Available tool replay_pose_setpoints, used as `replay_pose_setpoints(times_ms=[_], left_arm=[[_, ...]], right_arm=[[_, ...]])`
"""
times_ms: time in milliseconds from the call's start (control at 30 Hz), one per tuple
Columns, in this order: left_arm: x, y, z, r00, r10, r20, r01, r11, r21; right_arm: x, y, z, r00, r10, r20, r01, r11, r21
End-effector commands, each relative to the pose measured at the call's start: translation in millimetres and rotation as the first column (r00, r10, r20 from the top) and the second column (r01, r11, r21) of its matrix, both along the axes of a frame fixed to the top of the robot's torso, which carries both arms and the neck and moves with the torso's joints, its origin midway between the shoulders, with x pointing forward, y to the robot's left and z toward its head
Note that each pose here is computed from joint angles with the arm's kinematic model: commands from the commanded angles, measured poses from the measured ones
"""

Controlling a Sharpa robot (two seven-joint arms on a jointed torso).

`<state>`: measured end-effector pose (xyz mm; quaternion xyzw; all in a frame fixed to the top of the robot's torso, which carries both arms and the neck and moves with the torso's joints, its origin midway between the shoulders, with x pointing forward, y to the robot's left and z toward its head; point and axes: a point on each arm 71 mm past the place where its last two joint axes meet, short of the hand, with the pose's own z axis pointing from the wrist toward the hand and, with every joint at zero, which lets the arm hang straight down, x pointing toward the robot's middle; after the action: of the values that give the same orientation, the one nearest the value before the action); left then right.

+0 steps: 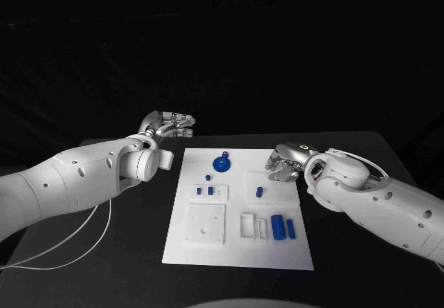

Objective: Assemble the parts on the task board

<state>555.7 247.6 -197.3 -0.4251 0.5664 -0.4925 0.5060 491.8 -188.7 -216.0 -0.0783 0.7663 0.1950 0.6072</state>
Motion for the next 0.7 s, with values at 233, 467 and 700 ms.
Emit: replay_pose_setpoints(times_ms=[233, 467, 700], left_arm=[[0.1, -1.9, 1.4, 1.000, -0.023, 0.001, 0.023, 1.000, -0.022], [0.4, -0.9, 1.0, 1.000, -0.019, -0.004, 0.019, 1.000, -0.019], [0.5, -0.9, 0.5, 1.000, -0.022, -0.011, 0.021, 1.000, -0.019]], right_arm=[[-0.9, 1, -5.7, 1.000, -0.007, -0.005, 0.007, 0.997, -0.074], [-0.3, 1, -9.1, 1.000, -0.009, -0.008, 0.008, 0.996, -0.089], [-1.1, 3, -13.8, 1.000, -0.001, -0.017, 0.000, 0.995, -0.096]])
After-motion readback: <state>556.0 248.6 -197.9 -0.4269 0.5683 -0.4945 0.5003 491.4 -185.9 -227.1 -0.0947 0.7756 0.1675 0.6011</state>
